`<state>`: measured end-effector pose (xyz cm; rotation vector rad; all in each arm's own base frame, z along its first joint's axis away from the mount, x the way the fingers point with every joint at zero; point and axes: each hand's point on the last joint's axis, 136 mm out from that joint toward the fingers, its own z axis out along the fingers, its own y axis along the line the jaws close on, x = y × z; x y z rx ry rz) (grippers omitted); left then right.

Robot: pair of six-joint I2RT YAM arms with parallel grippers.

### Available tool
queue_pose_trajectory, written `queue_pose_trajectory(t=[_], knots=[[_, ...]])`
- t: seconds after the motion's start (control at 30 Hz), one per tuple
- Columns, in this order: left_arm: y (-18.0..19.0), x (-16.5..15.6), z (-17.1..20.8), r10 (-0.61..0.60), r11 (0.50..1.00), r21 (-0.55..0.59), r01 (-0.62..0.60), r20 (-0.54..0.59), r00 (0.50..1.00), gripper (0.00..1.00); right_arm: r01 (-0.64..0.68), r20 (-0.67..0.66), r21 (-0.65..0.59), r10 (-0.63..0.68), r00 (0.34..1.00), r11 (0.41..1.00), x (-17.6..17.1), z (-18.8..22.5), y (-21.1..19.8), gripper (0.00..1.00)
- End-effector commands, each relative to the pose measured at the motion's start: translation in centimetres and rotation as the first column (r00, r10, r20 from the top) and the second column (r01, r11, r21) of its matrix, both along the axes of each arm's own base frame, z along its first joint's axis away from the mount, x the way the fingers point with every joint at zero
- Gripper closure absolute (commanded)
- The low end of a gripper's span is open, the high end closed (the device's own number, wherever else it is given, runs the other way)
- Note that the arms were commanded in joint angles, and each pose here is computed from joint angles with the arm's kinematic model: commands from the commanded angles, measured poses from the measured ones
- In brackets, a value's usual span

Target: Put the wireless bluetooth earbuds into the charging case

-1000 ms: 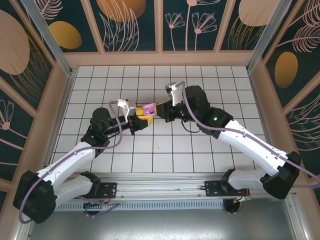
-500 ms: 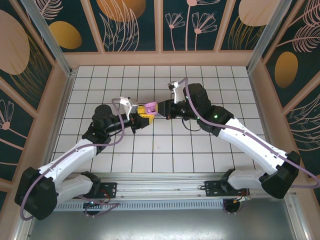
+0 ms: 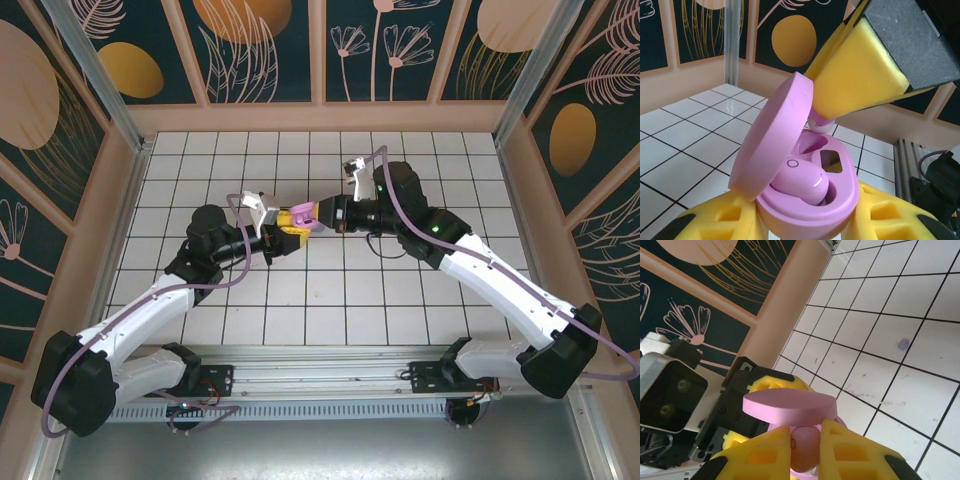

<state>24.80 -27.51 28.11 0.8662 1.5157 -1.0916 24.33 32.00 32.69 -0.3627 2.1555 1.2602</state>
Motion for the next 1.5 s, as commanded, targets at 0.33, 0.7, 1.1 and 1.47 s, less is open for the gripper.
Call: queue_pose_trajectory(t=[0.33,0.7,1.1,1.47], knots=[[-1.0,-0.7,1.1,-0.066,0.998,0.009,0.066,0.039,0.997,0.99,-0.124,-0.176,0.141,0.148,0.973,0.982,-2.1,-0.8,1.9,0.86],[-1.1,-1.3,1.0,-0.096,0.995,0.035,0.094,0.06,0.994,1.0,-0.079,-0.033,-0.041,0.077,0.996,0.996,-0.8,-0.8,-1.4,0.86],[-1.5,-2.3,1.5,-0.171,0.985,0.027,0.17,0.076,0.982,1.0,-0.174,0.024,-0.052,0.175,0.984,0.983,-0.9,-0.1,-0.6,0.86],[-1.8,-1.9,1.6,-0.175,0.984,0.037,0.172,0.081,0.981,1.0,-0.238,0.016,-0.115,0.241,0.97,0.964,-2.2,-1.5,-1.0,0.86]])
